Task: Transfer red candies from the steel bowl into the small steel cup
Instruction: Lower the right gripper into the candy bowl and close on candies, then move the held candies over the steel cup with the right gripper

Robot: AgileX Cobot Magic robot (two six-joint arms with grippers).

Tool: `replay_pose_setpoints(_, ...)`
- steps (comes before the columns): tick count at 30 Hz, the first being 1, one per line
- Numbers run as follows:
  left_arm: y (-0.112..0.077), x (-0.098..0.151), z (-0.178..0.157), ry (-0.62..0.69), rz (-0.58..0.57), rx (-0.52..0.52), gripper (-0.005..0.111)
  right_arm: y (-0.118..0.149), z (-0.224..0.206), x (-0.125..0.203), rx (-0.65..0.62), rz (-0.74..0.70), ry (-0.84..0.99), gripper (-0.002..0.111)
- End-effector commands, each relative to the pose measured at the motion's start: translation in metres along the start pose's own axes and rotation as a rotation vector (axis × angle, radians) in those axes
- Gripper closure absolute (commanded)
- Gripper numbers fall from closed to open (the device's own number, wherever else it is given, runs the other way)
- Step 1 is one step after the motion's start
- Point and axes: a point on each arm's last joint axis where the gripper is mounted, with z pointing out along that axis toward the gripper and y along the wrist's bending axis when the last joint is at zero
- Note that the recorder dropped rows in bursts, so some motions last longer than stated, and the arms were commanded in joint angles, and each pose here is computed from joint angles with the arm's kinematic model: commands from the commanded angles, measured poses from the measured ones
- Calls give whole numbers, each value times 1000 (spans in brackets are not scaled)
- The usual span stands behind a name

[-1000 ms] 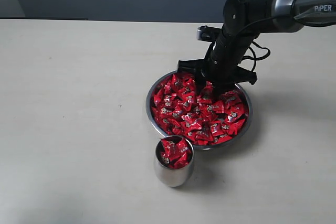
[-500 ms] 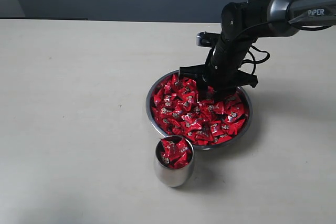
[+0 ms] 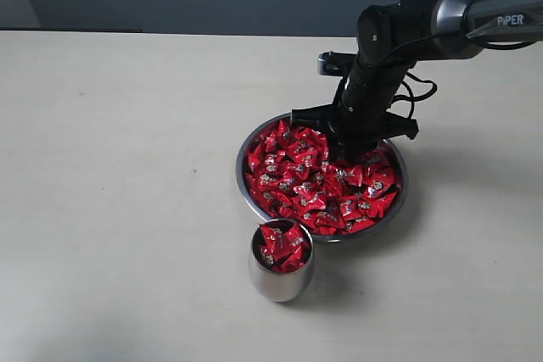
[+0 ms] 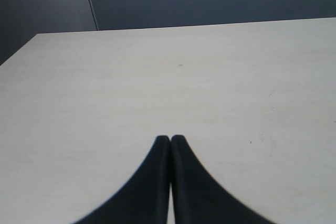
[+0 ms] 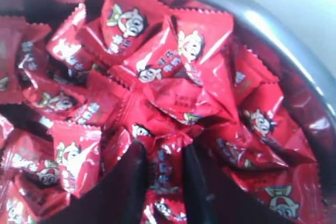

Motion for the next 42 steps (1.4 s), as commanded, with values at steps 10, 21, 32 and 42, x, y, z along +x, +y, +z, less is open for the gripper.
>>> replay_pose_setpoints(10, 0, 1, 0, -8, 2, 5, 106, -2, -65, -10, 45, -106, -125, 109)
replay_pose_setpoints(21, 0, 1, 0, -8, 2, 5, 106, -20, -123, 32, 9, -116, -356, 109)
replay_pose_setpoints(32, 0, 1, 0, -8, 2, 5, 106, -39, -136, 100, -82, -123, -363, 109)
replay_pose_setpoints(42, 0, 1, 0, -8, 2, 5, 106, 8, -125, 121, -415, -301, -264, 109)
